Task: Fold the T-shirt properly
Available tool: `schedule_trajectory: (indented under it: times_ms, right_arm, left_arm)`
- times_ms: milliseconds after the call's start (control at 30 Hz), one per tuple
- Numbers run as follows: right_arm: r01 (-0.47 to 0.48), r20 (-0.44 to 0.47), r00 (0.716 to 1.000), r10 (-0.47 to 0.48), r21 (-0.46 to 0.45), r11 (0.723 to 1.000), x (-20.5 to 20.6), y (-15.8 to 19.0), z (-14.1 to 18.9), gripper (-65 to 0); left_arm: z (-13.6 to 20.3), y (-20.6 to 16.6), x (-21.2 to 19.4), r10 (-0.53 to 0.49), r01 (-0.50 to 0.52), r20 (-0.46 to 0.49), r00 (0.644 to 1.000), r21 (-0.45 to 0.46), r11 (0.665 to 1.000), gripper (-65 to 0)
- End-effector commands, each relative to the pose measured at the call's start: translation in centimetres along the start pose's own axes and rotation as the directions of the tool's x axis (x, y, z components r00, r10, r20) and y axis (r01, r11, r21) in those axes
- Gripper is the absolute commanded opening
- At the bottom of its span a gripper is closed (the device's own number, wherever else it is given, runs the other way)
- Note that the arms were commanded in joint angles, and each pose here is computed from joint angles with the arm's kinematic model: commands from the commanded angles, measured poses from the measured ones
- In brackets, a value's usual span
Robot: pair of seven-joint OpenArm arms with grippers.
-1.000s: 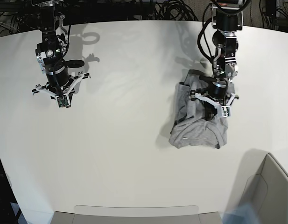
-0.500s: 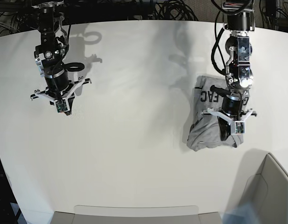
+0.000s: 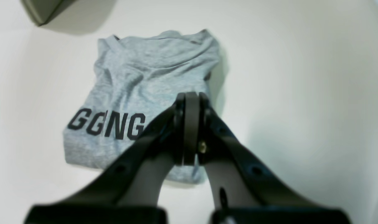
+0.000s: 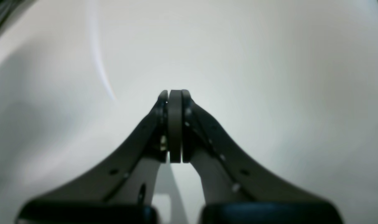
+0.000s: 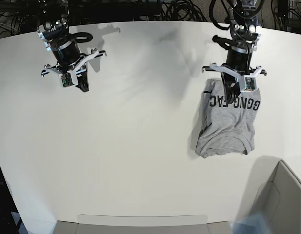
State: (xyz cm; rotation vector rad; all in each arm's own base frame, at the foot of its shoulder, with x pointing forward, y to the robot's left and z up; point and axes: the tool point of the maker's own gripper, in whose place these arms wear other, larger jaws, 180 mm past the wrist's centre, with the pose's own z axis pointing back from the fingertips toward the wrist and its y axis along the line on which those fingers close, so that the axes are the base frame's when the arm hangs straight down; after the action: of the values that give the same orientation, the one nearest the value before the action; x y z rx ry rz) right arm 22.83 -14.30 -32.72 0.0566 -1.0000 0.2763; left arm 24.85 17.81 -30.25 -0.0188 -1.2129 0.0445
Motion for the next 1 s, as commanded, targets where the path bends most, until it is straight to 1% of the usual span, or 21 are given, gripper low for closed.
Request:
schedule_trajectory:
  times_ms: [0, 67, 100, 133, 167, 233, 267, 333, 367, 433, 500, 567, 600, 633, 667, 700, 767, 867, 933, 967]
  right_arm:
    - [-0.002, 0.007, 1.000, 0.002, 0.003, 1.000, -0.1, 0.1, 0.7, -65.0]
    - [-0.002, -0.077, 0.997, 0.003, 0.012, 1.000, -3.0, 0.4, 2.2, -65.0]
    - [-0.018, -0.124, 0.992, 0.019, 0.015, 1.000, -4.5, 0.0, 3.1, -65.0]
    - [-0.007, -0.164, 0.986, 0.012, 0.034, 0.999, -5.8, 0.2, 4.0, -65.0]
    - [0.019, -0.197, 0.980, -0.009, 0.051, 0.998, -6.8, 0.4, 4.8, -65.0]
    - [0.115, -0.249, 0.964, -0.090, 0.088, 0.989, -8.4, 0.8, 6.6, -65.0]
    - [0.171, -0.261, 0.955, -0.143, 0.088, 0.981, -8.9, 0.5, 7.6, -65.0]
    - [0.250, -0.281, 0.934, -0.221, 0.073, 0.965, -9.8, 0.0, 9.2, -65.0]
    - [0.265, -0.294, 0.926, -0.236, 0.063, 0.962, -10.3, -0.3, 9.9, -65.0]
    - [0.265, -0.339, 0.912, -0.232, 0.056, 0.963, -11.5, -0.4, 11.1, -65.0]
    - [0.270, -0.403, 0.887, -0.226, 0.056, 0.961, -13.5, 0.0, 12.3, -65.0]
    - [0.289, -0.478, 0.848, -0.229, 0.055, 0.956, -16.4, 0.6, 13.3, -65.0]
    - [0.298, -0.524, 0.821, -0.227, 0.053, 0.953, -18.3, 1.0, 13.8, -65.0]
    - [0.295, -0.559, 0.801, -0.216, 0.054, 0.954, -19.8, 1.2, 14.2, -65.0]
    - [0.289, -0.590, 0.783, -0.198, 0.064, 0.955, -21.6, 1.6, 14.5, -65.0]
    - [0.278, -0.613, 0.771, -0.175, 0.077, 0.957, -23.4, 2.2, 15.0, -65.0]
    - [0.235, -0.619, 0.775, -0.124, 0.101, 0.967, -26.0, 2.7, 15.8, -65.0]
    - [0.147, -0.606, 0.791, -0.080, 0.062, 0.987, -29.7, 1.8, 16.9, -65.0]
    - [0.074, -0.596, 0.802, -0.032, 0.047, 0.996, -31.8, 0.1, 17.8, -65.0]
    - [0.057, -0.598, 0.802, -0.018, 0.046, 0.997, -32.9, -0.3, 18.2, -65.0]
  left_arm:
    - [1.0, 0.6, -1.1, -0.011, 0.012, -0.034, 0.999, 0.017, 1.000, -65.0]
    - [2.7, 1.6, -3.3, -0.016, 0.021, -0.103, 0.995, 0.043, 0.999, -65.0]
    - [3.8, 2.2, -4.5, -0.018, 0.027, -0.145, 0.989, 0.058, 0.998, -65.0]
    - [4.9, 2.6, -5.7, -0.020, 0.032, -0.183, 0.983, 0.065, 0.997, -65.0]
    - [5.7, 2.8, -6.5, -0.020, 0.036, -0.214, 0.977, 0.070, 0.997, -65.0]
    - [7.7, 3.8, -8.2, -0.025, 0.053, -0.275, 0.961, 0.094, 0.994, -65.0]
    - [8.7, 4.4, -8.9, -0.025, 0.061, -0.305, 0.952, 0.107, 0.992, -65.0]
    - [10.7, 5.2, -10.0, -0.015, 0.067, -0.342, 0.939, 0.139, 0.988, -65.0]
    - [11.8, 5.8, -10.4, -0.015, 0.075, -0.356, 0.934, 0.156, 0.985, -65.0]
    - [13.6, 6.6, -11.3, -0.019, 0.095, -0.398, 0.917, 0.171, 0.981, -65.0]
    - [15.2, 7.2, -12.8, -0.018, 0.109, -0.450, 0.893, 0.178, 0.978, -65.0]
    - [16.8, 7.7, -15.0, -0.001, 0.112, -0.511, 0.860, 0.188, 0.976, -65.0]
    - [17.4, 7.8, -16.0, 0.010, 0.111, -0.537, 0.844, 0.192, 0.975, -65.0]
    - [17.9, 8.1, -16.8, 0.017, 0.111, -0.555, 0.831, 0.197, 0.974, -65.0]
    - [18.5, 8.2, -17.8, 0.027, 0.111, -0.578, 0.816, 0.202, 0.973, -65.0]
    - [19.1, 8.4, -18.6, 0.038, 0.109, -0.595, 0.803, 0.209, 0.972, -65.0]
    - [19.7, 8.7, -19.7, 0.091, 0.072, -0.604, 0.791, 0.240, 0.968, -65.0]
    - [21.0, 9.0, -21.7, 0.188, 0.001, -0.617, 0.764, 0.293, 0.956, -65.0]
    - [22.0, 9.4, -23.3, 0.213, -0.006, -0.646, 0.733, 0.307, 0.952, -65.0]
    - [22.3, 9.8, -24.3, 0.222, -0.002, -0.660, 0.717, 0.317, 0.948, -65.0]
